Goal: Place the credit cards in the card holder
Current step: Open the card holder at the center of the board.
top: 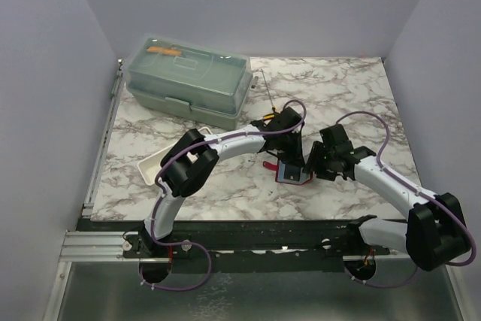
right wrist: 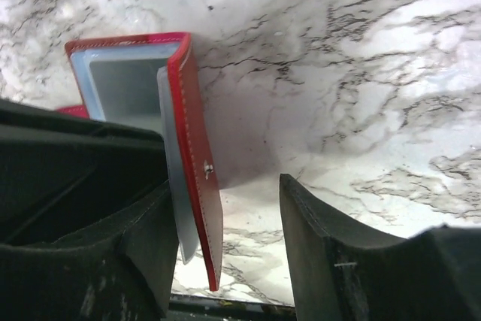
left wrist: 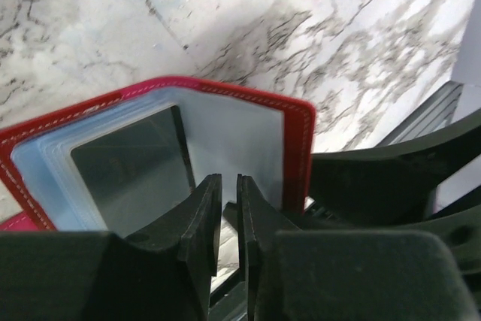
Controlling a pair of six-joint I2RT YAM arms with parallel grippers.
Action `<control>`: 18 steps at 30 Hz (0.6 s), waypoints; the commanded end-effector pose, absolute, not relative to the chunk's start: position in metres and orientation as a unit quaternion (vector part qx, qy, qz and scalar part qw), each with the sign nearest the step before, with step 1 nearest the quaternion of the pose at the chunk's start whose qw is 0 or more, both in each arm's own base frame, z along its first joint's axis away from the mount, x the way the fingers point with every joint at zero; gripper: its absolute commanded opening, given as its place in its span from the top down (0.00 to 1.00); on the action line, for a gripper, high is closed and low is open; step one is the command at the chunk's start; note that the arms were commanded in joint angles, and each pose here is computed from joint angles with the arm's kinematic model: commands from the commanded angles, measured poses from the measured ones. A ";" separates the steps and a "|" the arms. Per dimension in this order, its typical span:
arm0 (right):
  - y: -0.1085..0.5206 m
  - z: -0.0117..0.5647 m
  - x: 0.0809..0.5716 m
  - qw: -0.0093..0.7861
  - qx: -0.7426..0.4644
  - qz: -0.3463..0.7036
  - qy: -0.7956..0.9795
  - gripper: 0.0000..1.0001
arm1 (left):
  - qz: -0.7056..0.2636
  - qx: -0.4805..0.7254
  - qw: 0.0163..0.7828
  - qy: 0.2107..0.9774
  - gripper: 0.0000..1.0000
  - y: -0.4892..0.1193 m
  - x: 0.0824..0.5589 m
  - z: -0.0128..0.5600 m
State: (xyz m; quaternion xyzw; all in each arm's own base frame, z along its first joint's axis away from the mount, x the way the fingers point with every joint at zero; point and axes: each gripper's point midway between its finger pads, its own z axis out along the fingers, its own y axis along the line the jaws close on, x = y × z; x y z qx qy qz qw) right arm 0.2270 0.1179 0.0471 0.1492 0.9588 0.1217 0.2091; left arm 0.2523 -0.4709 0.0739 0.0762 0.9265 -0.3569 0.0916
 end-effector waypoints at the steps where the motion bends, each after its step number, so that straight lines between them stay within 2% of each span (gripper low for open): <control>1: 0.106 0.039 0.241 0.239 0.199 0.103 0.945 0.46 | -0.331 0.071 0.115 0.934 0.76 -0.441 0.254 0.080; 2: 0.110 0.038 0.244 0.241 0.192 0.115 0.944 0.48 | -0.325 0.066 0.121 0.936 0.74 -0.430 0.257 0.082; 5: 0.131 0.043 0.255 0.262 0.129 0.170 0.941 0.71 | -0.301 0.052 0.137 0.942 0.62 -0.396 0.261 0.083; 8: 0.155 0.050 0.256 0.272 0.053 0.234 0.932 0.82 | -0.278 0.037 0.130 0.951 0.57 -0.367 0.255 0.074; 11: 0.182 0.058 0.251 0.277 -0.020 0.312 0.909 0.88 | -0.259 0.025 0.130 0.957 0.50 -0.347 0.248 0.065; 18: 0.216 0.051 0.241 0.223 -0.084 0.406 0.882 0.97 | -0.232 0.000 0.134 0.964 0.45 -0.316 0.247 0.055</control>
